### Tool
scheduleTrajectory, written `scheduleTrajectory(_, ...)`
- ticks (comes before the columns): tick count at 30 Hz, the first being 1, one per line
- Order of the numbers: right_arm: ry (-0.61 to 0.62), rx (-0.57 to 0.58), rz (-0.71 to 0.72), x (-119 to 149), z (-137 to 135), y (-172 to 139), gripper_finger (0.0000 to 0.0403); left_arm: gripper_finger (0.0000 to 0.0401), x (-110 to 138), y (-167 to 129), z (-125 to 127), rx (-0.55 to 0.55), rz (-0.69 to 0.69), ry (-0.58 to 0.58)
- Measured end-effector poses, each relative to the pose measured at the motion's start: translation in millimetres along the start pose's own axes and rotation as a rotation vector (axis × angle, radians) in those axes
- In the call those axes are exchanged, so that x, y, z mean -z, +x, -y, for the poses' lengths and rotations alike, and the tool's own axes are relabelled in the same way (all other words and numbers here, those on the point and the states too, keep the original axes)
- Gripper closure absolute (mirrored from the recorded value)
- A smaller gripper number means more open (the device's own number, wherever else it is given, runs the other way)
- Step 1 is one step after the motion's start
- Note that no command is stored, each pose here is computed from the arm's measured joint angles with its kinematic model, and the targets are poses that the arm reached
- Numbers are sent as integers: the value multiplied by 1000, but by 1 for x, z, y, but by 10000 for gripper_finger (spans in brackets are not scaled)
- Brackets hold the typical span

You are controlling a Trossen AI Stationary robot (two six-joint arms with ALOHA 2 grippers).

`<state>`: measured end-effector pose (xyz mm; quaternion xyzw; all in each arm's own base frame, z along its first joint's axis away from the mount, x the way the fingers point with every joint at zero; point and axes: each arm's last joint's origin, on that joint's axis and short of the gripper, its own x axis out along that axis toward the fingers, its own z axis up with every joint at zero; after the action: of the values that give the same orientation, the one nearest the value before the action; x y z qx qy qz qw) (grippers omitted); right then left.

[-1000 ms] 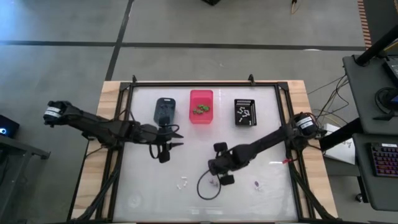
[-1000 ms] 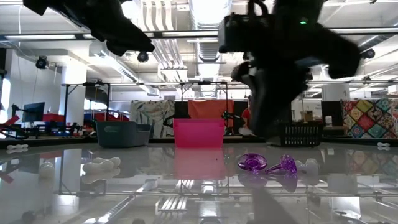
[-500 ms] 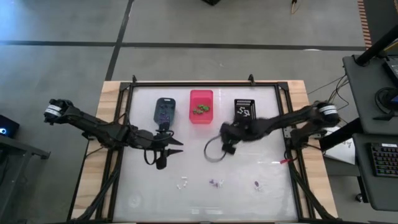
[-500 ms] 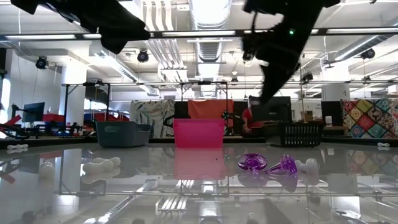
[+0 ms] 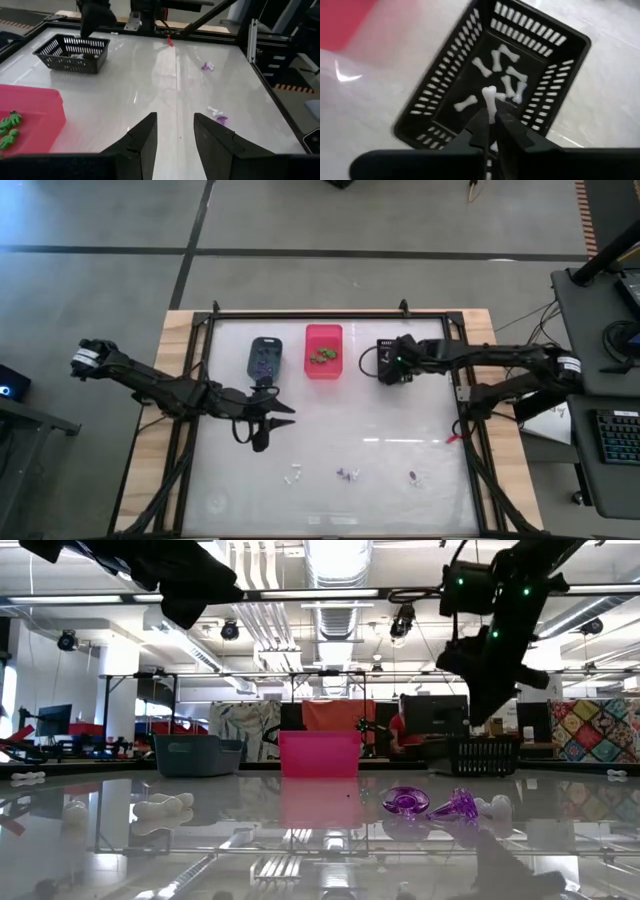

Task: Sort Halloween decoration
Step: Put the white bone toy into the black bin

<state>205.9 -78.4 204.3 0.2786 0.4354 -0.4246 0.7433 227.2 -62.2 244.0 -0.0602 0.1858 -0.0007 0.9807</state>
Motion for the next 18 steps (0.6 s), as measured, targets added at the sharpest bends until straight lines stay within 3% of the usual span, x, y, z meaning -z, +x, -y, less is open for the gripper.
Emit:
scheduleTrajectory(11,-37,-16,23,-5,-4,2,279,289,17,-2,5,11,-144,-53)
scheduleTrajectory(18,-77,-139,140,-1,-27,-12,267,289,37,-8,28,135,-216,-28)
